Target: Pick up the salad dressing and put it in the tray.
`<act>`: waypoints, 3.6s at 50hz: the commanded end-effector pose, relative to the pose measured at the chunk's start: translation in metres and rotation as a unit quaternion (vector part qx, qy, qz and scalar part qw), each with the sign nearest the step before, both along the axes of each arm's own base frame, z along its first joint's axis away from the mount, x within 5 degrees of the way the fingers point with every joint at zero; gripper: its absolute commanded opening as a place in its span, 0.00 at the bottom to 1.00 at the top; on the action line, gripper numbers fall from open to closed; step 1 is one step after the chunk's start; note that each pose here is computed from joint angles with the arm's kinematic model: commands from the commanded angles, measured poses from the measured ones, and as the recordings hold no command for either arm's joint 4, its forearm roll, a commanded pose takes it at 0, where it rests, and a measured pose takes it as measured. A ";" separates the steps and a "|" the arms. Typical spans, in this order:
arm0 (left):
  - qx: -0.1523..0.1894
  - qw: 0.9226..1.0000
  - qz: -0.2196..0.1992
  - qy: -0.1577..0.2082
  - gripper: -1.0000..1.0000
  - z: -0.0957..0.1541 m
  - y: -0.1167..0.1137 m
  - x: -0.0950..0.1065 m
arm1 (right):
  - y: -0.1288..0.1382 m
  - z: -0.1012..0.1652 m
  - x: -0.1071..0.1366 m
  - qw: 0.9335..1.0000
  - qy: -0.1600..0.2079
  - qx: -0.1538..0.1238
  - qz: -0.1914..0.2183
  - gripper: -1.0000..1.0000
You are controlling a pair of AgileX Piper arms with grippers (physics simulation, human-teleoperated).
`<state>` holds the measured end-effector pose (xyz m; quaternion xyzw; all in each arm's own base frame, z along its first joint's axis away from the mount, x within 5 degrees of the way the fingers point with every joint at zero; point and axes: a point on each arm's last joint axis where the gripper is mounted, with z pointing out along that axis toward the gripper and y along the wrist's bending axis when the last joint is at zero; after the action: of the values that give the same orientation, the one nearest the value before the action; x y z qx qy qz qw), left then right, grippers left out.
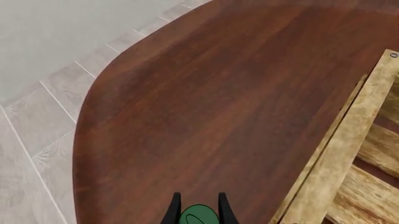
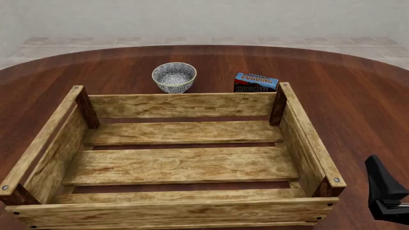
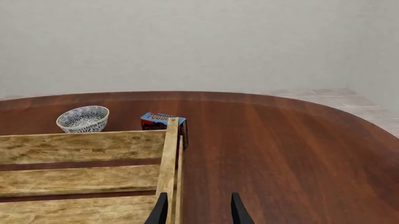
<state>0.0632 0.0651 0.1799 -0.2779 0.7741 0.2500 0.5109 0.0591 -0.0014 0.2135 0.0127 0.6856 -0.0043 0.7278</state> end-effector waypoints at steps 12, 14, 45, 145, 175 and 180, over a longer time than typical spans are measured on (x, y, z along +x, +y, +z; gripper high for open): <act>0.035 0.999 -0.014 -0.014 0.00 0.006 -0.003 -0.001 | 0.000 0.001 -0.001 1.000 0.000 0.002 -0.001 1.00; 0.037 0.999 -0.016 -0.015 0.00 0.007 -0.004 -0.001 | 0.000 0.000 -0.001 1.000 0.000 0.001 -0.001 1.00; 0.072 0.994 -0.056 -0.058 0.00 0.045 -0.007 0.006 | -0.001 0.001 0.000 1.000 0.000 0.005 -0.004 1.00; 0.225 0.919 -0.275 -0.173 0.00 0.234 -0.043 0.028 | 0.000 0.001 -0.003 1.000 -0.004 0.004 -0.002 1.00; 0.198 0.871 -0.406 -0.195 0.00 0.265 -0.071 0.054 | 0.000 0.000 -0.002 1.000 -0.002 0.006 -0.001 1.00; 0.188 0.863 -0.424 -0.198 0.00 0.268 -0.076 0.059 | 0.000 0.000 -0.002 1.000 -0.001 0.006 -0.001 1.00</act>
<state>0.1150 -0.0008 0.4382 0.1035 0.6453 0.1145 0.7481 0.0574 -0.0016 0.2138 0.0182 0.6844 -0.0010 0.7289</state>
